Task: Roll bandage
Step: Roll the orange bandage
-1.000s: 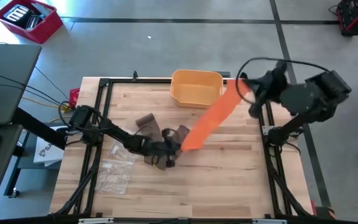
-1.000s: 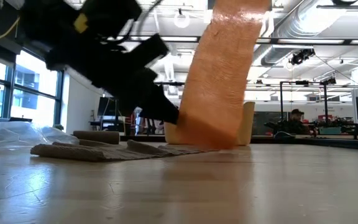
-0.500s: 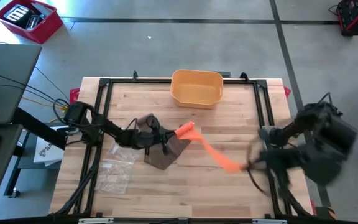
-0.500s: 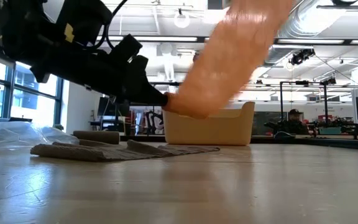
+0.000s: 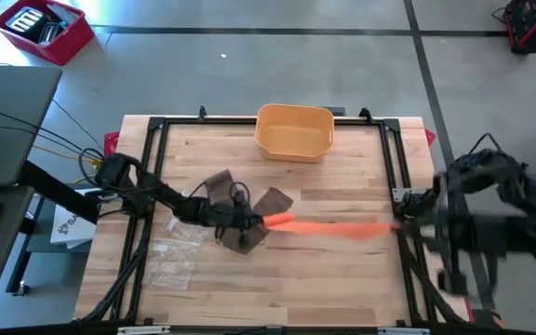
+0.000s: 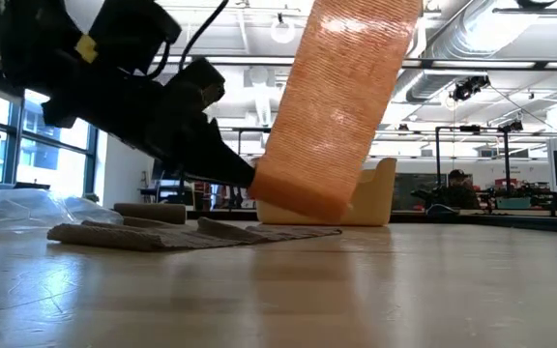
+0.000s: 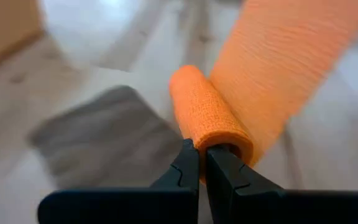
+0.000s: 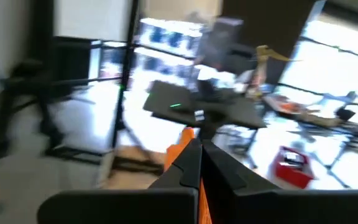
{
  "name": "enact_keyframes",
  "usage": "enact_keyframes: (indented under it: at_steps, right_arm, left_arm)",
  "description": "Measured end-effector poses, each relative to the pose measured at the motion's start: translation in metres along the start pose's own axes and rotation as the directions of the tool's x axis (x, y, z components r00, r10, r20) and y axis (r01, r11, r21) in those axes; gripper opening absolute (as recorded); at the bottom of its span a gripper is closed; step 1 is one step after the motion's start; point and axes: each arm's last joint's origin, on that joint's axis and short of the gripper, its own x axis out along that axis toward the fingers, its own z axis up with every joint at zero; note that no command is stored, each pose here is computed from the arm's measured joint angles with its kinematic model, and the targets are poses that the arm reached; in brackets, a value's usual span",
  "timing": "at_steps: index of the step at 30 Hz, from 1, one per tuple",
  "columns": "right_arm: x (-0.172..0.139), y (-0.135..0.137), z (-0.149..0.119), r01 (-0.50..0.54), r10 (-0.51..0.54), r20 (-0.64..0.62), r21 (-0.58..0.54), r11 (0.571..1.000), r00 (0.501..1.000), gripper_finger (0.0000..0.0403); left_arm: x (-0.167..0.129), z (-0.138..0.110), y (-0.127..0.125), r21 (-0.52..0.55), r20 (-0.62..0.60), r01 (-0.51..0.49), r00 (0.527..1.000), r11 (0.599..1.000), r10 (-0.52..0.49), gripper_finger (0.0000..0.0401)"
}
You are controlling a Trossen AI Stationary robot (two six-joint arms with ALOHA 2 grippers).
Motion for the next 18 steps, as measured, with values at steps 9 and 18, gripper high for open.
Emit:
enact_keyframes:
  at_steps: [9,18]
  right_arm:
    - [0.010,-0.108,-0.005,0.362,-0.362,-0.056,-0.006,0.932,0.931,0.0000]
    - [-0.015,-0.182,-0.063,0.625,-0.585,-0.392,-0.031,0.780,0.710,0.0000]
  left_arm:
    - [0.005,0.049,-0.073,0.082,-0.096,0.420,0.906,0.904,-0.412,0.0001]
    - [-0.037,0.116,-0.126,0.138,0.031,0.634,0.766,0.761,-0.643,0.0000]
